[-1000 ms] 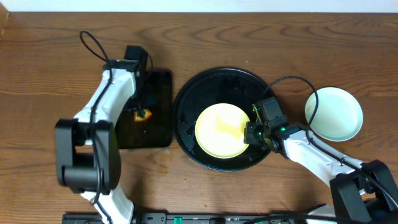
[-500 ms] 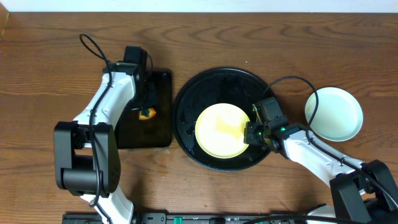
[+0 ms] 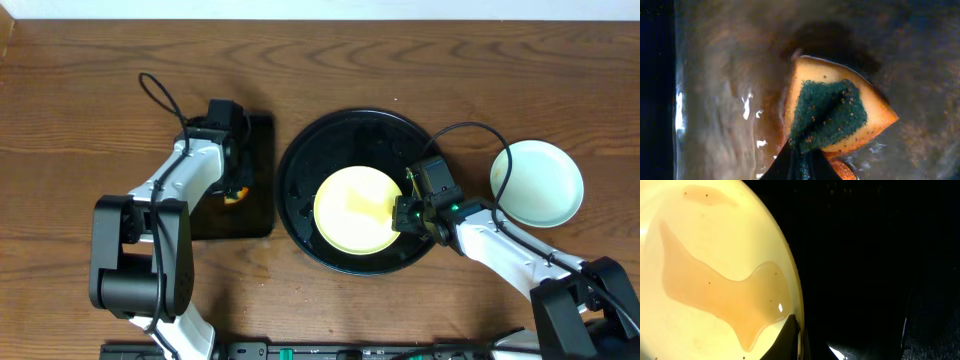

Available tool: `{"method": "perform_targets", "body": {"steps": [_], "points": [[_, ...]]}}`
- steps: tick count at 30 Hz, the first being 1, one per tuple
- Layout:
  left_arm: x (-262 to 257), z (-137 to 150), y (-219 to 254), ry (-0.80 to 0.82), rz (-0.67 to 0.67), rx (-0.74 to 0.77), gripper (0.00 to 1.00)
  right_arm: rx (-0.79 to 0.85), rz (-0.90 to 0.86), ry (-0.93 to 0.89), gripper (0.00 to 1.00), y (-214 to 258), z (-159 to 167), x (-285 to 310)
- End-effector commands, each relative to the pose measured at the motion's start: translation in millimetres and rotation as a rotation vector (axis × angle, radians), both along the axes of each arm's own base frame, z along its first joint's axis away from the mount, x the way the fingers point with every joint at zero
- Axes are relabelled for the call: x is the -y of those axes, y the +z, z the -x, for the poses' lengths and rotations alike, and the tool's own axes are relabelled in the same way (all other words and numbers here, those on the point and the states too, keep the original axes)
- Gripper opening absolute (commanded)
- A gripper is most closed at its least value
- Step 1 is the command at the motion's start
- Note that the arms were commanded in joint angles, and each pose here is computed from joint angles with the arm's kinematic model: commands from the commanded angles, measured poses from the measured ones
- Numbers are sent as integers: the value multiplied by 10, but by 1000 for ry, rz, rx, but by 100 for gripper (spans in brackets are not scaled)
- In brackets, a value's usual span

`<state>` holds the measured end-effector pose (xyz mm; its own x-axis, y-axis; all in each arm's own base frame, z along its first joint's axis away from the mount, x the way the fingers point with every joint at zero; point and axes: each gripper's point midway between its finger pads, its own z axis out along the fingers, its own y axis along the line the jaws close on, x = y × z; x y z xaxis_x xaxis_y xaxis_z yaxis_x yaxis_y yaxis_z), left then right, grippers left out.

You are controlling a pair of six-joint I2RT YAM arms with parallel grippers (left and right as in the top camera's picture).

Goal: Clean dirty plates on tray and stack at the side
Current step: 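Lower the sponge into the rectangular tray and release it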

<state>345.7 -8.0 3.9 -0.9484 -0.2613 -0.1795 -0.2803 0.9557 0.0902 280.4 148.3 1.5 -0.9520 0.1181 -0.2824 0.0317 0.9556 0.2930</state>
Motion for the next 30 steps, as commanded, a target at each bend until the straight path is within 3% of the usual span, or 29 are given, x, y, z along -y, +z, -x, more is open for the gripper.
{"method": "perform_targets", "body": {"steps": [1, 3, 5, 7, 8, 11, 13, 14, 15, 16, 18, 20, 21, 22, 24, 25, 26, 28, 30], "points": [[-24, 222, -223, 29, 19, -80, 8, -65, 6, 26, 1, -151, 182, -8], [219, 189, -233, -135, 142, -81, 7, -65, 6, 26, 1, -151, 182, -8], [154, 160, -231, -128, 104, -71, 8, -65, 6, 26, 1, -151, 181, -9], [37, 148, -221, -60, 44, -62, 16, -66, 6, 26, 1, -151, 183, -8], [142, 140, -225, -96, 97, -61, 7, -65, 7, 26, 1, -151, 183, -8], [689, 177, -164, -415, 362, -48, 7, -65, 6, 26, 1, -151, 182, -8], [599, 153, -186, -378, 307, -49, 13, -65, 6, 26, 1, -151, 181, -9], [414, 129, -214, -272, 210, -55, 14, -65, 6, 26, 1, -151, 182, -8], [177, 131, -224, -132, 91, -59, 14, -66, 6, 26, 1, -151, 183, -8], [125, 149, -223, -76, 67, -62, 8, -66, 6, 26, 1, -151, 183, -8], [347, 156, -223, -200, 182, -68, 7, -66, 7, 26, 1, -152, 184, -7], [296, 141, -223, -197, 152, -64, 7, -65, 6, 26, 1, -150, 182, -8], [218, 129, -222, -143, 113, -59, 22, -66, 6, 26, 1, -151, 183, -8], [228, 117, -214, -129, 119, -55, 7, -66, 7, 26, 1, -152, 184, -7], [390, 114, -193, -245, 183, -57, 7, -69, 8, 26, 1, -154, 190, -4], [225, 91, -192, -196, 90, -53, 28, -68, 8, 26, 1, -154, 189, -5], [113, 87, -185, -130, 32, -49, 35, -68, 8, 26, 1, -153, 189, -5], [96, 71, -149, -117, 21, -47, 7, -68, 8, 26, 1, -153, 189, -4], [122, 34, -38, -139, 23, -34, 7, -67, 8, 25, 1, -152, 186, -4]]}}
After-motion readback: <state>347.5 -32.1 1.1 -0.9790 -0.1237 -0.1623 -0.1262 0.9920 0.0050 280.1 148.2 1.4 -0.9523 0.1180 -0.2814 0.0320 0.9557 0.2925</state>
